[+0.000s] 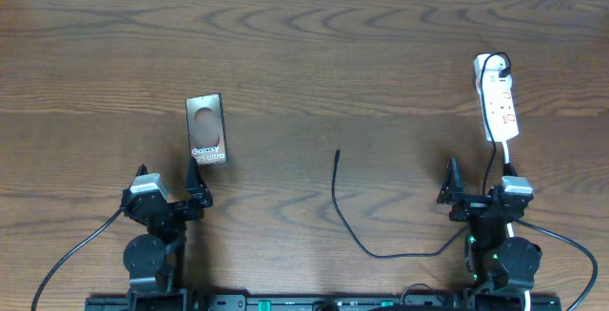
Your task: Plug charger to phone and switch on socket
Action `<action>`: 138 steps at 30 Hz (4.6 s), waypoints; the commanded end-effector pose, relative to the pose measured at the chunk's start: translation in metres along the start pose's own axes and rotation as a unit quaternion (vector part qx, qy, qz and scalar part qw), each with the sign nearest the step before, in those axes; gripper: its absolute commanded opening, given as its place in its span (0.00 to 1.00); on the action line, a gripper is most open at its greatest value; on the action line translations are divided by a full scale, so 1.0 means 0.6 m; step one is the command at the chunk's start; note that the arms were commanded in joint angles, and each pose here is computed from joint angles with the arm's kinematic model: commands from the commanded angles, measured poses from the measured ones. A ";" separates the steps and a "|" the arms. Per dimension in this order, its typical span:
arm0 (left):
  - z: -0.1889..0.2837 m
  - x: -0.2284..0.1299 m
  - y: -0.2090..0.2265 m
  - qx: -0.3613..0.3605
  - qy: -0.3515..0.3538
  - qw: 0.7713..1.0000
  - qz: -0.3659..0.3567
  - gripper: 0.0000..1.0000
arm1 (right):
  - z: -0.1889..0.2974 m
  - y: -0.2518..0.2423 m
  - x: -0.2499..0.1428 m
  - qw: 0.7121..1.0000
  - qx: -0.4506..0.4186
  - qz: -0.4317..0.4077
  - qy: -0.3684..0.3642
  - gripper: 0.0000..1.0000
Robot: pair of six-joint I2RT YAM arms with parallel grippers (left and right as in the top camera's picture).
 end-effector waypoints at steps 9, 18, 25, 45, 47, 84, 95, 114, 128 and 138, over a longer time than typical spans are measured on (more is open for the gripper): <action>-0.001 -0.019 0.012 0.018 0.019 1.000 -0.005 0.90 | 0.000 -0.001 -0.001 1.000 -0.005 0.007 0.001 0.99; -0.001 -0.019 0.012 0.018 0.019 1.000 -0.005 0.90 | 0.000 -0.001 -0.001 1.000 -0.005 0.007 0.001 0.99; -0.001 -0.019 0.012 0.018 0.019 1.000 -0.005 0.90 | 0.000 -0.001 -0.001 1.000 -0.005 0.007 0.001 0.99; 0.005 0.013 -0.001 0.006 -0.006 1.000 -0.004 0.90 | 0.000 -0.001 -0.001 1.000 -0.005 0.007 0.001 0.99; 0.009 0.027 -0.007 0.002 -0.016 1.000 -0.004 0.90 | 0.000 -0.001 -0.001 1.000 -0.005 0.007 0.001 0.99; -0.158 0.185 -0.102 0.062 0.336 0.939 -0.037 0.90 | 0.000 0.000 -0.001 1.000 -0.004 0.007 0.001 0.99; -0.206 0.150 -0.089 0.074 0.399 0.912 -0.059 0.90 | 0.000 0.000 -0.001 1.000 -0.004 0.007 0.001 0.99; -0.248 0.131 -0.083 0.102 0.479 0.870 -0.052 0.90 | 0.000 0.000 -0.001 1.000 -0.004 0.007 0.001 0.99; -0.250 0.132 -0.083 0.101 0.475 0.873 -0.052 0.71 | 0.000 0.000 -0.001 1.000 -0.004 0.007 0.001 0.99; -0.249 0.130 -0.085 0.099 0.479 0.871 -0.053 0.98 | 0.000 0.000 -0.001 1.000 -0.004 0.007 0.001 0.99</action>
Point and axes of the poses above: each gripper's point midway between its finger pads, its own z axis back along the fingers, its own y axis along the line the jaws close on, x = y × z, the point moved 6 cm from there along z, back along the fingers, and after that the axes turned 11 degrees about z, right-handed, at the moved point
